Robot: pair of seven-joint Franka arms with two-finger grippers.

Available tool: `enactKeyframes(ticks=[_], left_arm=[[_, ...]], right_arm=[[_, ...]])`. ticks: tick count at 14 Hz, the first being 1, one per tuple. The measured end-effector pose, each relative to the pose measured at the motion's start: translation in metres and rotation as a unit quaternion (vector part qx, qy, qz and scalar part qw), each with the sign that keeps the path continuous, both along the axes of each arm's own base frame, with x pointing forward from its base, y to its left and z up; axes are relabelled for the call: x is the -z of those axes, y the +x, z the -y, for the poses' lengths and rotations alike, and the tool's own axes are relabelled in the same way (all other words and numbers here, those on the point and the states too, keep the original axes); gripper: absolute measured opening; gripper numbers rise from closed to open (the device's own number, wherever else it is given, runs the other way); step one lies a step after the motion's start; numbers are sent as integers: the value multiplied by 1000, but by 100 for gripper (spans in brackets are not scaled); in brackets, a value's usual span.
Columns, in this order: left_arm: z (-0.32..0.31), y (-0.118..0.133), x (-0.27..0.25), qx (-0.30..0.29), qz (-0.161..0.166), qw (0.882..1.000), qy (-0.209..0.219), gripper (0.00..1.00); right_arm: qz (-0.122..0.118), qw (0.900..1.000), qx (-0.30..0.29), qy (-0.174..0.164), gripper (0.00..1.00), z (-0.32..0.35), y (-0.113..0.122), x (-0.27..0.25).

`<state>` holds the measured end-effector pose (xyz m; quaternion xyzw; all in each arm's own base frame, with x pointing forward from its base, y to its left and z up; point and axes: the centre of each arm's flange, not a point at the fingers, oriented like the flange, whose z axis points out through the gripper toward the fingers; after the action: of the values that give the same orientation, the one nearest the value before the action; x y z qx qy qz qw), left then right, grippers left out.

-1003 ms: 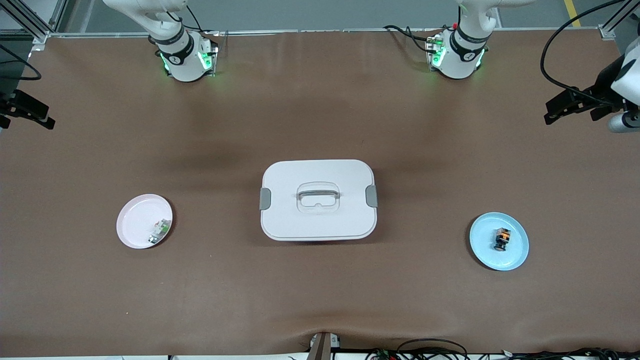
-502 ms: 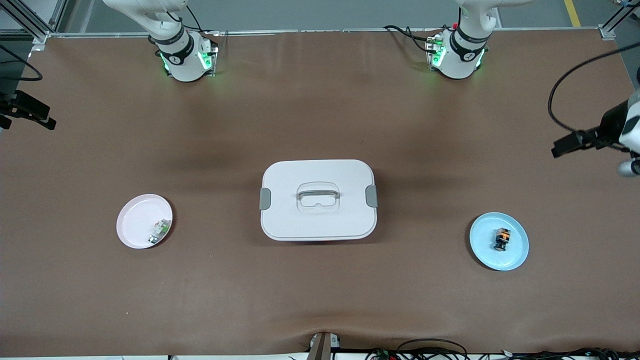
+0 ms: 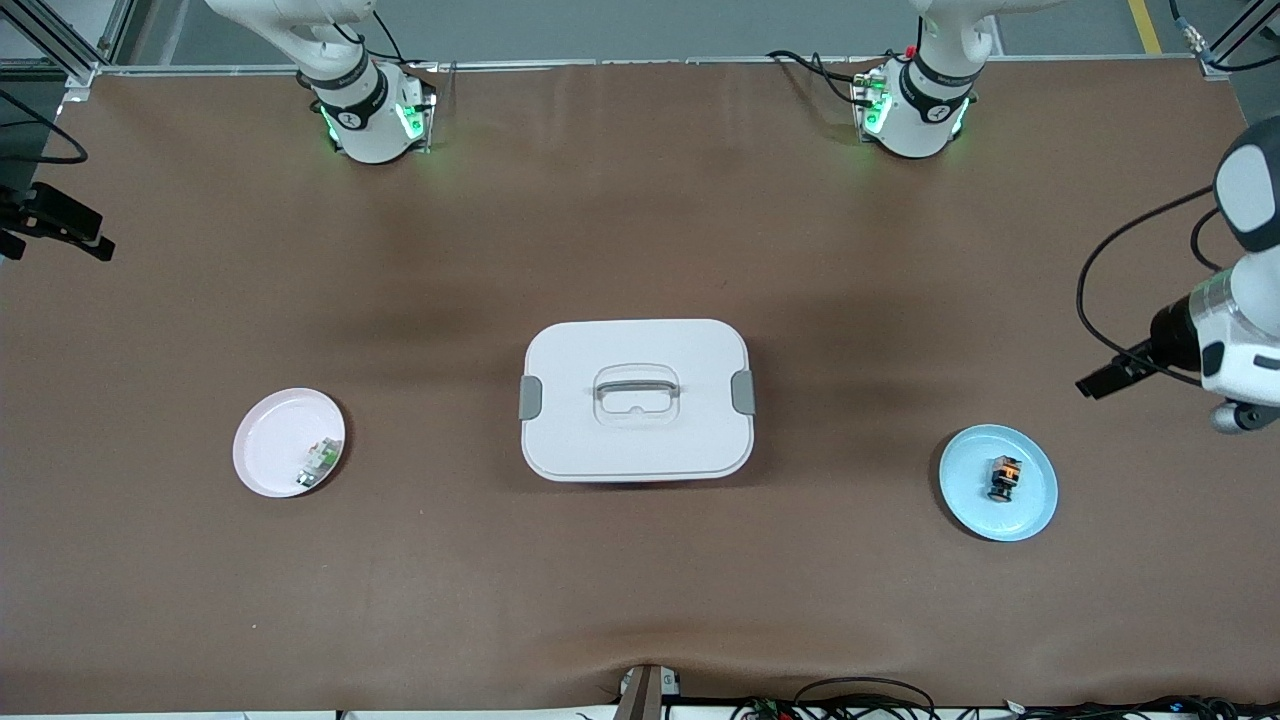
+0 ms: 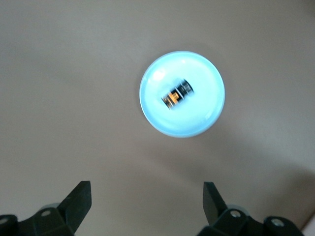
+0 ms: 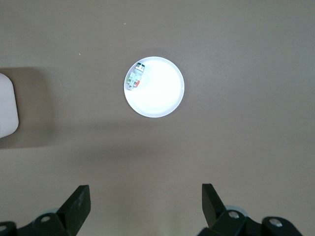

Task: Transfer orange switch to right arm and place
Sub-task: 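Move the left gripper down over the orange switch on the blue plate, then lower the left gripper and close it on the orange switch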

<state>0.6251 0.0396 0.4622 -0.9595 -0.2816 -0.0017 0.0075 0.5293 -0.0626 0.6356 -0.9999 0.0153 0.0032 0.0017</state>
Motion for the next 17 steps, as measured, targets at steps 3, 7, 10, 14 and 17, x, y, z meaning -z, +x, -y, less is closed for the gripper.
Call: enactKeyframes(ticks=[3,7,10,14,17], left_arm=[[-8,10,44,-77,17,997,-2,100],[-3,21,96,-177,20,984,-7,100],[-7,30,134,-188,20,982,-5,100],[-9,42,166,-197,22,980,2,100],[-9,49,189,-254,39,966,-4,100]], right_arm=[[0,1000,0,0,100,0,0,0],[0,1000,0,0,100,0,0,0],[0,1000,-1,0,100,-1,0,0],[0,1000,-3,0,100,-3,1,0],[0,1000,-3,0,100,-3,1,0]])
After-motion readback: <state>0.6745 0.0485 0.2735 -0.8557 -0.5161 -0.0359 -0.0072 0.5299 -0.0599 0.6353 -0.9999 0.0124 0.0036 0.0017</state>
